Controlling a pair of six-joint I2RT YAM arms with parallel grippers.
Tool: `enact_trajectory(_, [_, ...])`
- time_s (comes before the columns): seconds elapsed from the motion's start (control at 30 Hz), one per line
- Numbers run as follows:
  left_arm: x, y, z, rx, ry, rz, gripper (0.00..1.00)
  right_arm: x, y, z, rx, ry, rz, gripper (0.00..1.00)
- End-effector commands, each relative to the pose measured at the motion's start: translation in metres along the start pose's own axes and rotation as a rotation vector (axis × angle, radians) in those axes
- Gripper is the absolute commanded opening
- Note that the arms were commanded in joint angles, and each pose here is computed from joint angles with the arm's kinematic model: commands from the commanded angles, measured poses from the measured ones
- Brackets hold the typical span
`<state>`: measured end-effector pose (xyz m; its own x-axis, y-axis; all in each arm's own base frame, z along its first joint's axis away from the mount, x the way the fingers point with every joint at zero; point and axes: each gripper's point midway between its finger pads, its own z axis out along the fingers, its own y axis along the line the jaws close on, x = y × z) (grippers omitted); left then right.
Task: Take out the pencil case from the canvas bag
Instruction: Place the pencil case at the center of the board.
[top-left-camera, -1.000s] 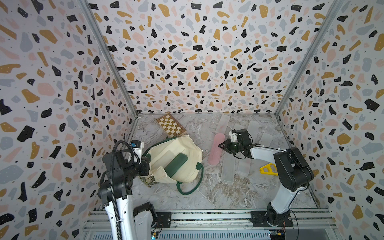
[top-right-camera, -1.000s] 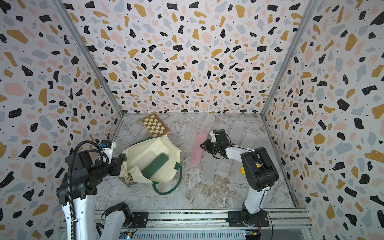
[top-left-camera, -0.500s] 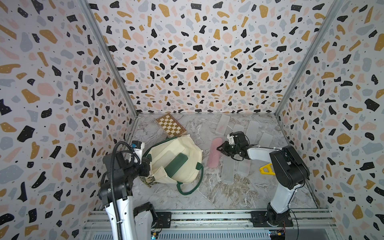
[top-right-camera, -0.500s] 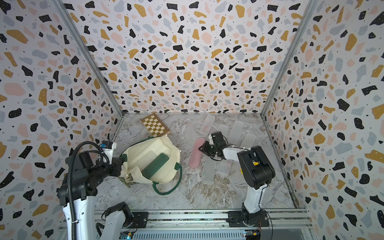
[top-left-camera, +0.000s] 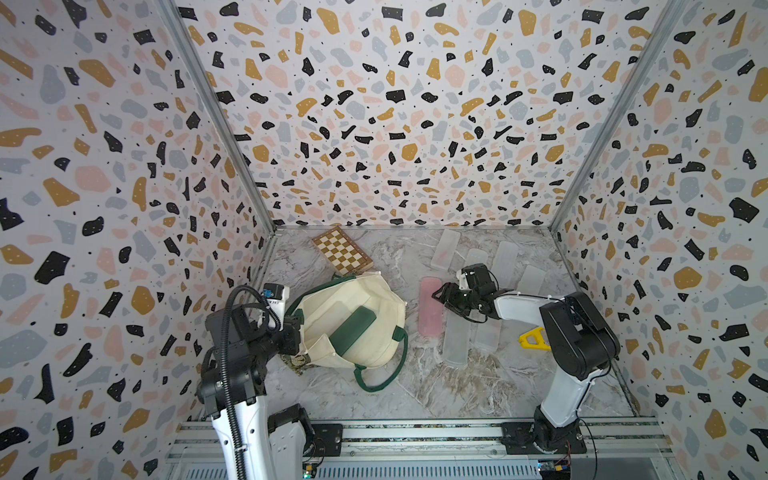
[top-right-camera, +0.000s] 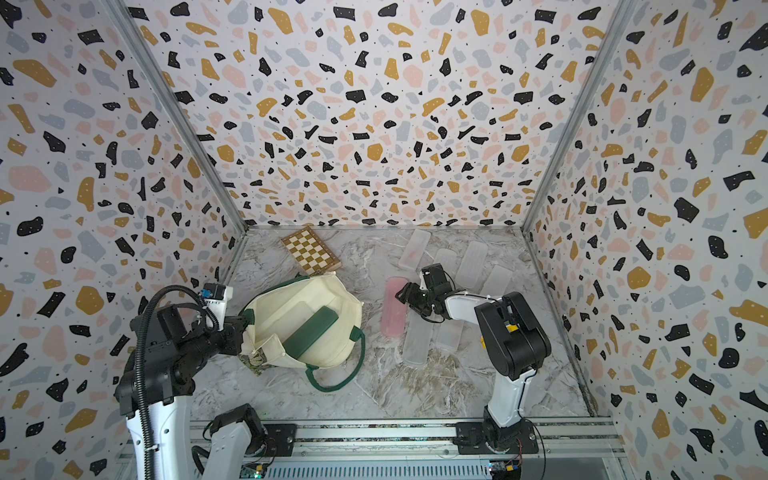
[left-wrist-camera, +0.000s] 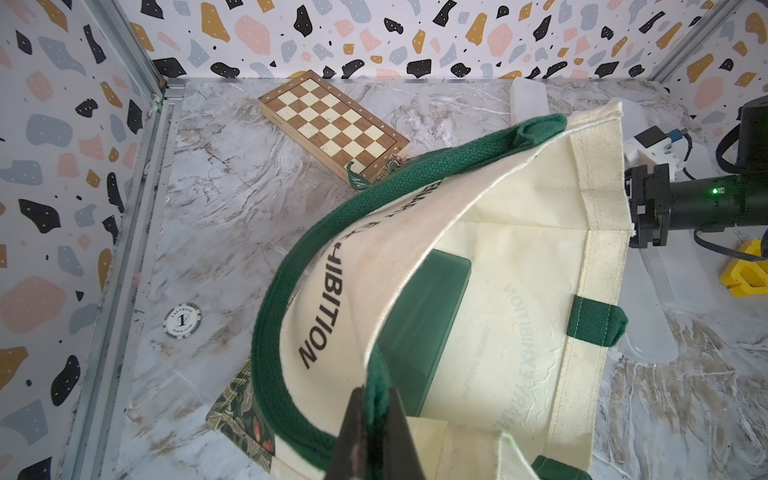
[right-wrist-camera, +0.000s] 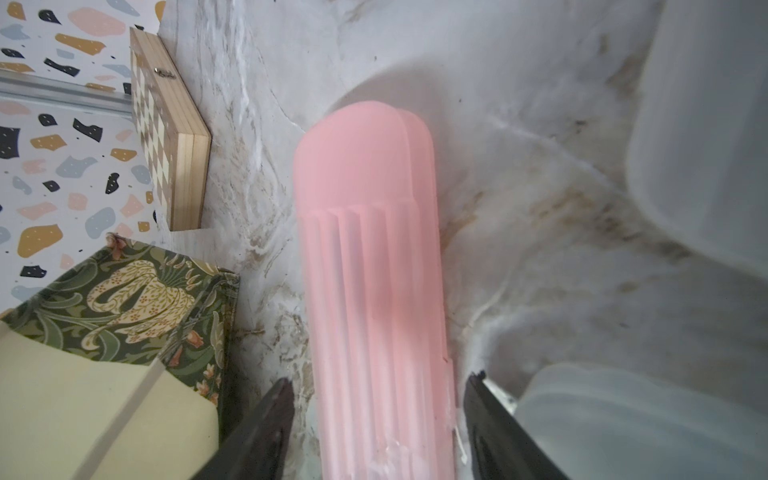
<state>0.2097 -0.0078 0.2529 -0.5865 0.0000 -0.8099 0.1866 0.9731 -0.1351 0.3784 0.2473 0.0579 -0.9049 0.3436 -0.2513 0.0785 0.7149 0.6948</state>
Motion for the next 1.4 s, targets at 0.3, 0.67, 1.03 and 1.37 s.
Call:
enact_trajectory(0.3, [-0.008,-0.012,0.001,0.076,-0.054,0.015,0.00,-0.008,0.066,-0.059,-0.121,-0.110,-0.144,0.83])
enact_trajectory(0.67, [-0.007,-0.011,-0.002,0.060,-0.049,0.020,0.00,-0.003,0.088,-0.086,-0.154,-0.159,-0.260,0.93])
enact_trajectory(1.03, [-0.005,-0.019,-0.004,0.099,-0.053,0.041,0.00,0.013,0.130,-0.121,-0.250,-0.281,-0.442,1.00])
enact_trajectory(1.37, [-0.006,-0.026,-0.010,0.123,-0.060,0.046,0.00,0.080,0.200,-0.153,-0.498,-0.335,-0.714,1.00])
